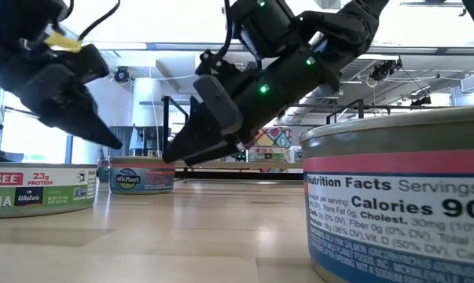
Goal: Stack canned seafood by type on shelf
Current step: Put the blue-pink tuna can on the shelf aligned with the other blue-pink tuna can
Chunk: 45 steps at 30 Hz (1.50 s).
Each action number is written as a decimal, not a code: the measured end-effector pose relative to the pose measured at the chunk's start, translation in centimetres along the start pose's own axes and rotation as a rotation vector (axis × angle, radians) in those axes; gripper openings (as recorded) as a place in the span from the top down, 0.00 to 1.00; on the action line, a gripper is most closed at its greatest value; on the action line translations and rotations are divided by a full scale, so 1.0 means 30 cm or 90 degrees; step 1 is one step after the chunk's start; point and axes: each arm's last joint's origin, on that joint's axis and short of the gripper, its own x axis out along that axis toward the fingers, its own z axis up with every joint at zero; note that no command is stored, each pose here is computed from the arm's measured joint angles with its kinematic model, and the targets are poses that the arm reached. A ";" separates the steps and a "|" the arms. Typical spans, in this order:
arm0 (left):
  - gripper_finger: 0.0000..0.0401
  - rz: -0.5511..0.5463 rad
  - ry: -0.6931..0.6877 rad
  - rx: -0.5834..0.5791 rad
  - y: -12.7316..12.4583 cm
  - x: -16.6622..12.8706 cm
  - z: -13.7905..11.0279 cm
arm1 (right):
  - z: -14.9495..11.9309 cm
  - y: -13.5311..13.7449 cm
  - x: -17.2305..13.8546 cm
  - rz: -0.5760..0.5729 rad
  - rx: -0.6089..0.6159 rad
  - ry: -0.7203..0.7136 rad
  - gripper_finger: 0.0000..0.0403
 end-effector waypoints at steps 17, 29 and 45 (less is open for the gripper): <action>1.00 -0.049 0.024 0.008 0.113 0.154 0.056 | 0.016 0.026 -0.003 0.099 -0.041 -0.025 0.18; 1.00 -0.063 0.046 -0.023 0.117 0.176 0.043 | 0.011 0.044 -0.007 0.088 -0.063 -0.028 0.18; 1.00 -0.076 0.068 -0.018 0.110 0.145 0.029 | 0.070 0.095 -0.016 0.074 -0.142 -0.041 0.18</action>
